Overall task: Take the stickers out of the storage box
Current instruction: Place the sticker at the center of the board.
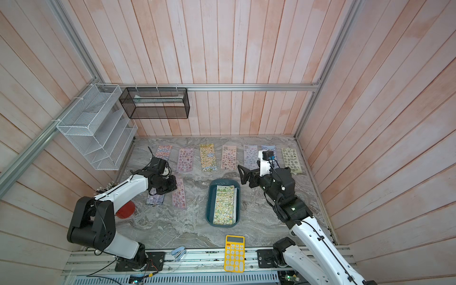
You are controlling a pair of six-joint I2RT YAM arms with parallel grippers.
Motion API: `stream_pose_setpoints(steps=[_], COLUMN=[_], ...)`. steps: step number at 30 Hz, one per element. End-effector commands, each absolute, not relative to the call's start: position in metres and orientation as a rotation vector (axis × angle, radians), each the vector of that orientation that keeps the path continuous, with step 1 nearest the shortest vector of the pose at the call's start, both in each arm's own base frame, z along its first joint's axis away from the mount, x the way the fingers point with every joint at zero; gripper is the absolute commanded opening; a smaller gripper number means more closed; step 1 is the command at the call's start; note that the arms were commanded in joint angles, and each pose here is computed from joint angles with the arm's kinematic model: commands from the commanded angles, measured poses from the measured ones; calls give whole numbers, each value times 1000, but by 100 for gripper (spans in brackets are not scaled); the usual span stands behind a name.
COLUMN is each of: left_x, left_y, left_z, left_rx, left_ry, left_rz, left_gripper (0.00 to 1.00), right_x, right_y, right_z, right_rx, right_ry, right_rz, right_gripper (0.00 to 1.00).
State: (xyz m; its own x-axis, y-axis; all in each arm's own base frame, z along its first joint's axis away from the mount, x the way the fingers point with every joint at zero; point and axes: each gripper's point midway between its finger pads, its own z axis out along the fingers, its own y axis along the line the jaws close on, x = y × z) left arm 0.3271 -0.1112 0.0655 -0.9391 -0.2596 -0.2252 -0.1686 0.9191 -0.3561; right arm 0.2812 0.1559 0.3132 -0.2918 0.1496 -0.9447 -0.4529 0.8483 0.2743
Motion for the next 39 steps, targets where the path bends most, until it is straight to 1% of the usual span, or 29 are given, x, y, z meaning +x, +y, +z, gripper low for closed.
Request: stream_pose_setpoints(steps=[1,6,11,17,20,26,28,31,35,39], left_x=[336,348,352,347,344,341,341,342,345,348], left_y=[-110,-112,-104,-101,-101,-98,-98,-98,-102,-118], left_z=[63,56,39,23,16,12,15,23,43,67], left_rx=[-280,-248,-212,-216,-215,-212,-204,-191,-150,-79], left_ry=[2817,2836,2905,2956,2979,3002,3000,2987,2951,2897], left_rz=[-458,-444,-301,-234,-229,-163,-146,-104,-27,44], left_gripper=[0,0,2,10,19,33,38,41,45,49], right_x=[283,284,285,285,286,287,287,287,287,290], right_y=[155,157,158,155,155,155,155,154,154,148], right_z=[296,292,287,285,285,283,283,283,284,282], right_rx=[-234,-233,-243,-233,-231,-230,-231,-228,-224,-175], right_ry=[1818,1827,1842,1845,1841,1845,1845,1844,1841,1858], right_rz=[579,584,579,562,562,563,560,557,556,533], right_gripper=[99,100,100,100,100,100,99,100,100,99])
